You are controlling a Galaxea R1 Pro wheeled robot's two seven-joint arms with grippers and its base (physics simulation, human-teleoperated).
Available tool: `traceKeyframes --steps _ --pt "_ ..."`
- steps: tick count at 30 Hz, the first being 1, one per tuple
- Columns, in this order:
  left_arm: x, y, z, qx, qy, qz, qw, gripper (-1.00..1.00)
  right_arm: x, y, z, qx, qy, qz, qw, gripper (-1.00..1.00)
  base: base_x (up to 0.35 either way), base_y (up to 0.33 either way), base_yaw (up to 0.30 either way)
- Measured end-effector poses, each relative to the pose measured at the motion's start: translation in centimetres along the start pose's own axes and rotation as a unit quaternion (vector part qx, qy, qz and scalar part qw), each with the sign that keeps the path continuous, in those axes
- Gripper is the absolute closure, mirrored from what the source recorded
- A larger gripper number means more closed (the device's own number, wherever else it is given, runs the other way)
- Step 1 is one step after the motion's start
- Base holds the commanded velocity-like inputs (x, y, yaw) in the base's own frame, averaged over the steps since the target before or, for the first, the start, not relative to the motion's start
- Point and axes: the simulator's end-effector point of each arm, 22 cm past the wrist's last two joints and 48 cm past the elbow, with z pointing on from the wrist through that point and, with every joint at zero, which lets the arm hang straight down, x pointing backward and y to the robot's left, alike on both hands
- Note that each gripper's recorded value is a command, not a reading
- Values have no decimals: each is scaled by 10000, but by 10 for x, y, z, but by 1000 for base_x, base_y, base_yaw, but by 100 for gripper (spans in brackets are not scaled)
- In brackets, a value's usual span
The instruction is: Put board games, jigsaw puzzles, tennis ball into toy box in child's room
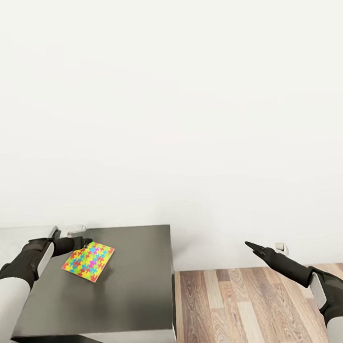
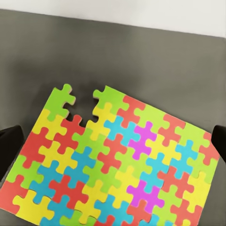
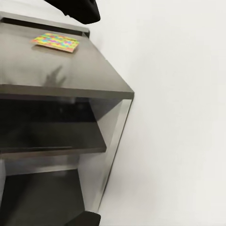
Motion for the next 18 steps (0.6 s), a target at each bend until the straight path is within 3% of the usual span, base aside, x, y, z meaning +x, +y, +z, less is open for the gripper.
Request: traceKeyframes --steps 18 --pt "14 5 13 -129 148 -17 9998 -100 9 -13 3 90 82 87 9999 -100 39 41 0"
